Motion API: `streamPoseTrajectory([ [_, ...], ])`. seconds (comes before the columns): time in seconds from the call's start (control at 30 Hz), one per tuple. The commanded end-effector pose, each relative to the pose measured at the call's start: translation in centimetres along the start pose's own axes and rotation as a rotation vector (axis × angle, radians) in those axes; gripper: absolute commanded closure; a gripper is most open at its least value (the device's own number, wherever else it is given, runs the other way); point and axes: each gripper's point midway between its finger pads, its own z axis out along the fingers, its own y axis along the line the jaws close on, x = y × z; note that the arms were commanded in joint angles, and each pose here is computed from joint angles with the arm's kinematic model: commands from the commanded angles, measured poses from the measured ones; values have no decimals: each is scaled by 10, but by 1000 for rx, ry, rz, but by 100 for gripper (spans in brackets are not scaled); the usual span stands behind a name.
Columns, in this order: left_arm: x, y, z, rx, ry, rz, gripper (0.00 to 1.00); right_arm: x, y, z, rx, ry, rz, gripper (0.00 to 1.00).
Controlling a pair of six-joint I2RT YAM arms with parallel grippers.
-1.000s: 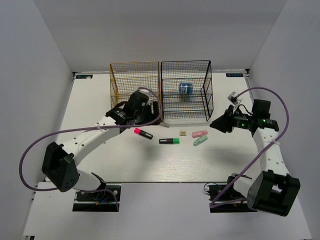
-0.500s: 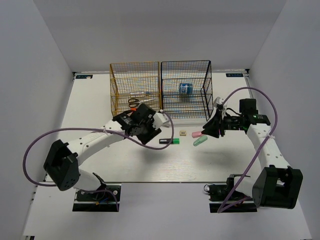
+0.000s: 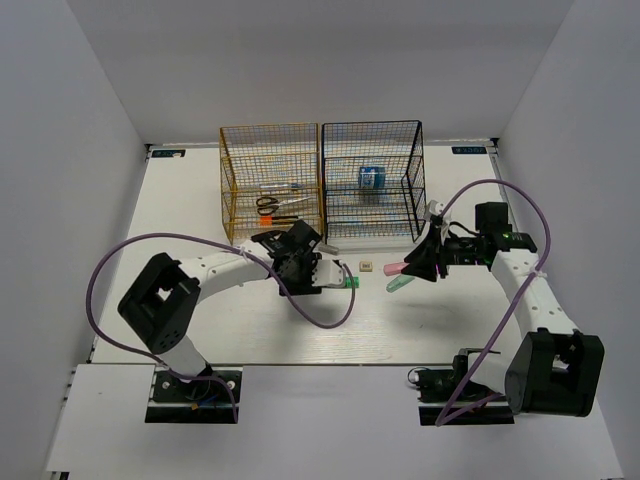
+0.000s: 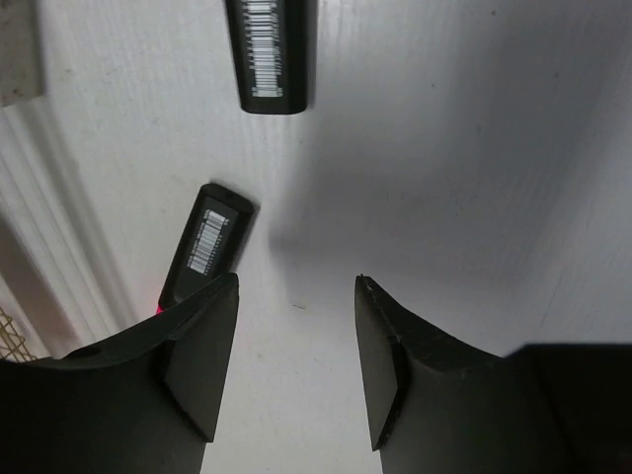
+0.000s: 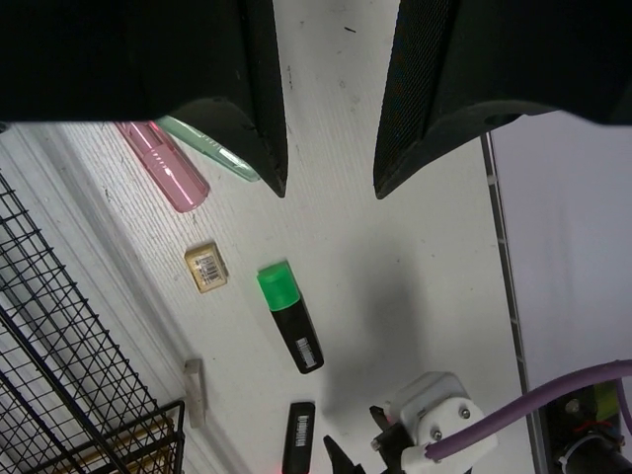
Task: Sort the stationery into containers
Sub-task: Pick up the pen from the center of the board.
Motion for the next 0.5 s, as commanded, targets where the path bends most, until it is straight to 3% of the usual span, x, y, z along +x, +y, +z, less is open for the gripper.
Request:
streamPoseTrajectory([
  [0.0,-19,19,-4,-50,-101,132,39,-1,-1,1,-12,-7,-20,56],
  [0.47,-6,43,11,-13,-89,137,39,3,2,3,-34,-8,2,56],
])
